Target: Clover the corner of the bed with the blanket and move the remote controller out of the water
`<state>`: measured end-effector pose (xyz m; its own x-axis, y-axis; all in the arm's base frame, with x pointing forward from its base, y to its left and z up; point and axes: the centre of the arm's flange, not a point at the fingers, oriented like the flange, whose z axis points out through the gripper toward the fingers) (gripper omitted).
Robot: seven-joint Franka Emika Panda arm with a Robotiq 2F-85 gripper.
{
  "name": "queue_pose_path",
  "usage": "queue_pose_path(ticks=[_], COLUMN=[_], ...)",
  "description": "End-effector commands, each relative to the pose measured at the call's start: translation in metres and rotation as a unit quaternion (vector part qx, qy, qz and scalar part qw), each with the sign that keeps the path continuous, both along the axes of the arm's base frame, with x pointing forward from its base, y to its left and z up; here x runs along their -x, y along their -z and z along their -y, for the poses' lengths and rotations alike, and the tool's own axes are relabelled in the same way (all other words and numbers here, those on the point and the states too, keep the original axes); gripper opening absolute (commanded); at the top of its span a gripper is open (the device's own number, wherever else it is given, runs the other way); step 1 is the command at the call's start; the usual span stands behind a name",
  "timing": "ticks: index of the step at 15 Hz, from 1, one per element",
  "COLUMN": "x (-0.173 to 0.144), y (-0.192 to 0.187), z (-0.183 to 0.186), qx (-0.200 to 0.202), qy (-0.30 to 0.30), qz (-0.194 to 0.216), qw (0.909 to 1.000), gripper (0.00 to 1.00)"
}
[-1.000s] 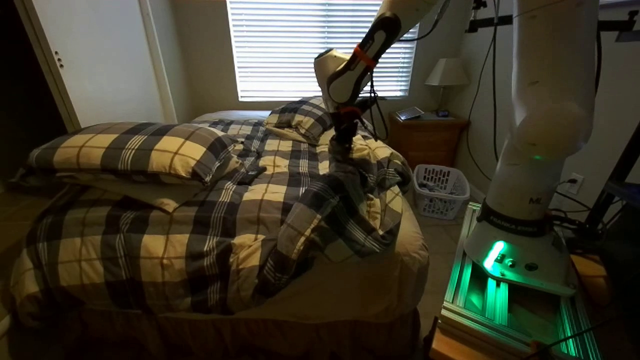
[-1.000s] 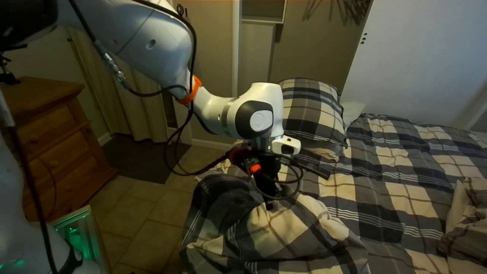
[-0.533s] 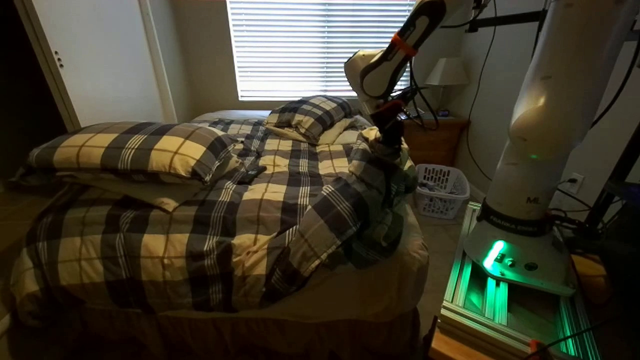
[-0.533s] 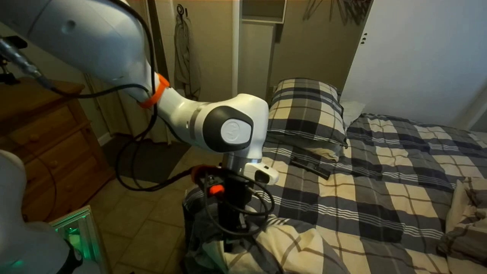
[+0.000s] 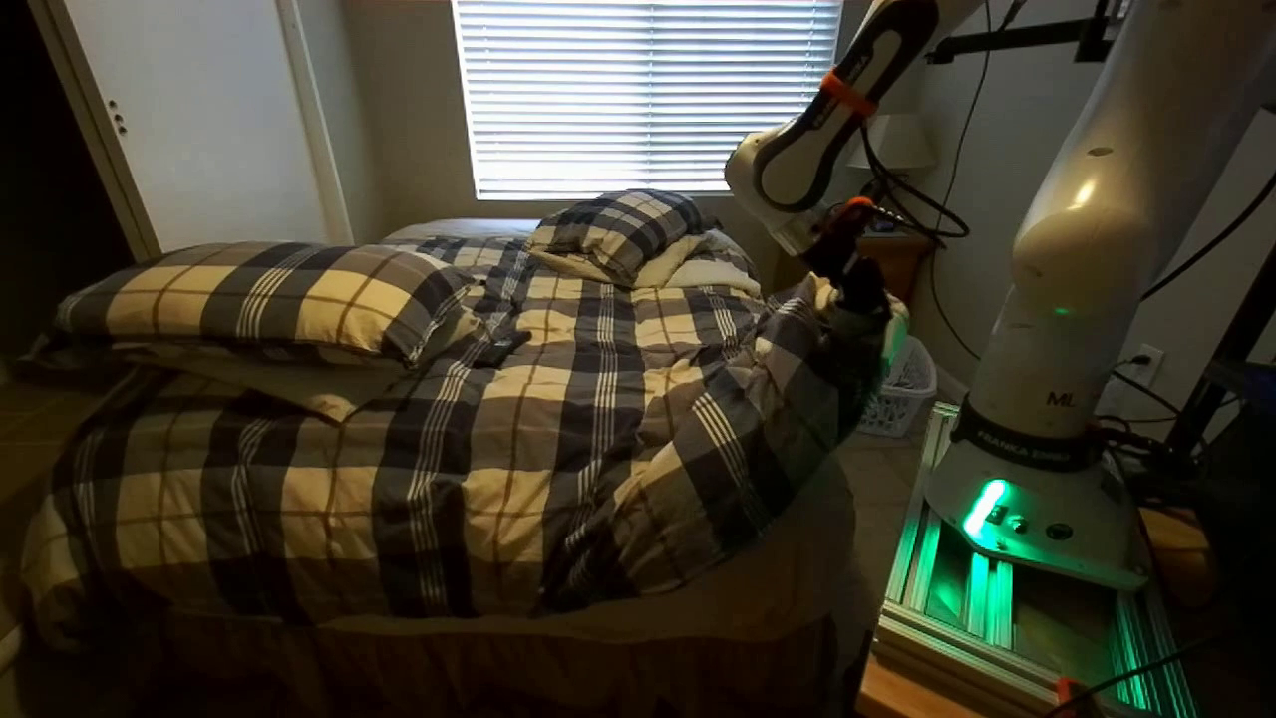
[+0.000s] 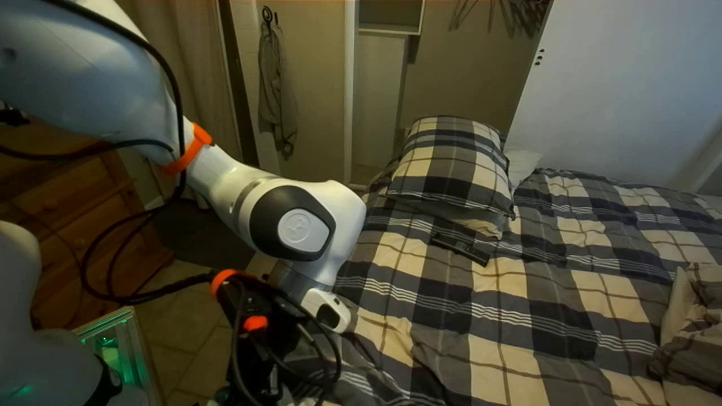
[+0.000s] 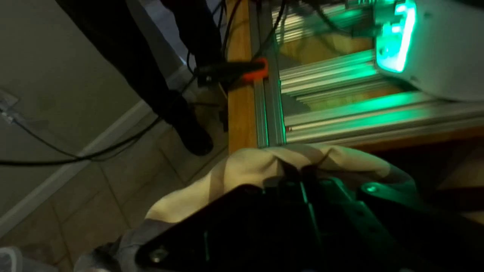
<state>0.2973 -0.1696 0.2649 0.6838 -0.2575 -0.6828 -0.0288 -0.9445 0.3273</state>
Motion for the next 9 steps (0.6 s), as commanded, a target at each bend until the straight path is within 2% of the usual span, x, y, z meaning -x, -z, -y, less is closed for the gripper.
queue_pose_path(ticks=[1,3,4,5,6,9], x=[0.052,0.064,0.064,0.063,0.063,0.066], y=[-0.012,-0.011,-0.012,-0.014,-0.016,-0.024], z=[-0.009,-0.008,-0.007,-0.007,-0.006,-0.007], qx=[-0.022,-0.010,-0.003,-0.003,0.002,0.000], qy=[0.018,0.043,0.058,0.062,0.060,0.059], qz=[-0.086,-0.124,-0.114,-0.111,-0.105,-0.104], qw=[0.9959,0.9913,0.9918,0.9919,0.9926,0.9928], gripper=[0.02,0.04,0.29,0.29,0.34,0.55])
